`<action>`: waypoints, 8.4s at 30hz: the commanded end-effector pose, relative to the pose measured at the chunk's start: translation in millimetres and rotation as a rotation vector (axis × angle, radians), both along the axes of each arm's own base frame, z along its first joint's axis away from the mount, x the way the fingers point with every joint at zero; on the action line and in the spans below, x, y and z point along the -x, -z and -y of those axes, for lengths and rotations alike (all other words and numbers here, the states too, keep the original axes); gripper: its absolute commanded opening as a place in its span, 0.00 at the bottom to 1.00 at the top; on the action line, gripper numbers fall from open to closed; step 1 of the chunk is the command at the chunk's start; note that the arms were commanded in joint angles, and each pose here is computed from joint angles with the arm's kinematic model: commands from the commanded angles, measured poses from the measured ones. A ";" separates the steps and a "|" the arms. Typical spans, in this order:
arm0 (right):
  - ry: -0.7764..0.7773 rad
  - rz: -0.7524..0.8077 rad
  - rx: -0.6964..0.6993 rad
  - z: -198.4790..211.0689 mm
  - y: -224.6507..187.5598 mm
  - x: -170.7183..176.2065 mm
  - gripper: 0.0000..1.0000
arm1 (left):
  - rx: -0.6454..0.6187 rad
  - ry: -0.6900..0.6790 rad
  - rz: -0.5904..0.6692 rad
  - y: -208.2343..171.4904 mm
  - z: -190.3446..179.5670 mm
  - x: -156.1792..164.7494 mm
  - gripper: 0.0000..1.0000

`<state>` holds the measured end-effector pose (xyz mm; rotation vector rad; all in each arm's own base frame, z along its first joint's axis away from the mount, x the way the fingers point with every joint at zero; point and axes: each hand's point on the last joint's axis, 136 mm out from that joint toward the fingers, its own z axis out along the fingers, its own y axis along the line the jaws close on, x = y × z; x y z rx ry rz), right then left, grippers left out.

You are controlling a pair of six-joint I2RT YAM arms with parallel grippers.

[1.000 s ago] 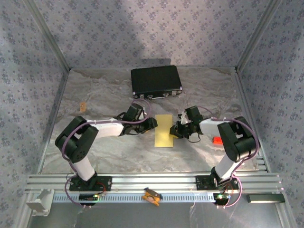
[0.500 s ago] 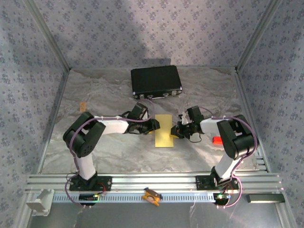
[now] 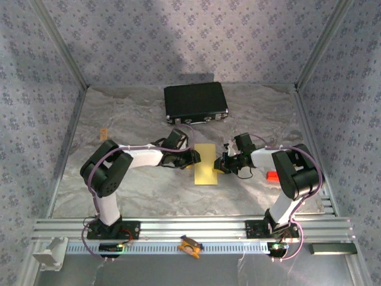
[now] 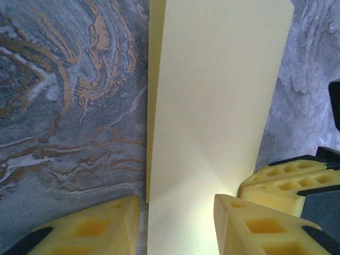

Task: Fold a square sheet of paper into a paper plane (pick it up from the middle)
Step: Third fold the triangle at the center of the table.

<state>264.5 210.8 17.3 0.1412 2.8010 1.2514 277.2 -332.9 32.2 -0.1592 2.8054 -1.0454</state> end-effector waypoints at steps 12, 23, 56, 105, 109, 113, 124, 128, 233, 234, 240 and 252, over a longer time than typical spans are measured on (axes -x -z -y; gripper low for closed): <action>0.024 -0.041 0.075 13.8 19.2 5.2 0.10 | 0.035 0.036 -0.025 3.3 8.8 9.5 0.34; 0.027 -0.041 0.081 14.7 19.9 5.3 0.11 | 0.058 0.030 0.007 -2.8 8.0 8.5 0.28; -0.022 0.231 0.122 3.2 -41.0 -9.3 0.49 | 0.083 -0.072 0.013 -23.3 -15.1 4.5 0.03; -0.699 1.393 0.607 -94.6 -62.0 59.5 0.55 | 0.105 -0.113 0.026 -33.8 -26.0 6.0 0.03; -0.678 1.417 0.675 -98.5 -60.1 53.2 0.54 | 0.102 -0.116 0.023 -32.5 -26.3 6.2 0.03; -0.664 1.413 0.702 -92.9 -59.1 53.2 0.48 | 0.098 -0.116 0.022 -32.1 -26.9 6.4 0.03; -0.664 1.356 0.639 -83.9 -58.5 61.3 0.24 | 0.091 -0.118 0.020 -30.0 -27.5 6.4 0.03; -0.654 1.340 0.633 -81.8 -58.3 60.0 0.17 | 0.091 -0.118 0.021 -30.8 -27.4 6.2 0.03; -0.393 0.502 0.300 -52.4 -8.9 20.3 0.00 | -0.073 0.074 -0.032 18.8 -14.9 -39.0 0.16; -0.393 0.501 0.301 -52.2 -8.5 20.6 0.00 | -0.072 0.073 -0.033 18.7 -14.4 -38.6 0.16; -0.396 0.487 0.293 -53.4 -6.8 21.7 0.00 | -0.074 0.073 -0.031 18.4 -14.6 -38.6 0.16; -0.400 0.456 0.297 -53.5 2.5 24.1 0.00 | -0.077 0.076 -0.037 20.6 -14.3 -36.4 0.16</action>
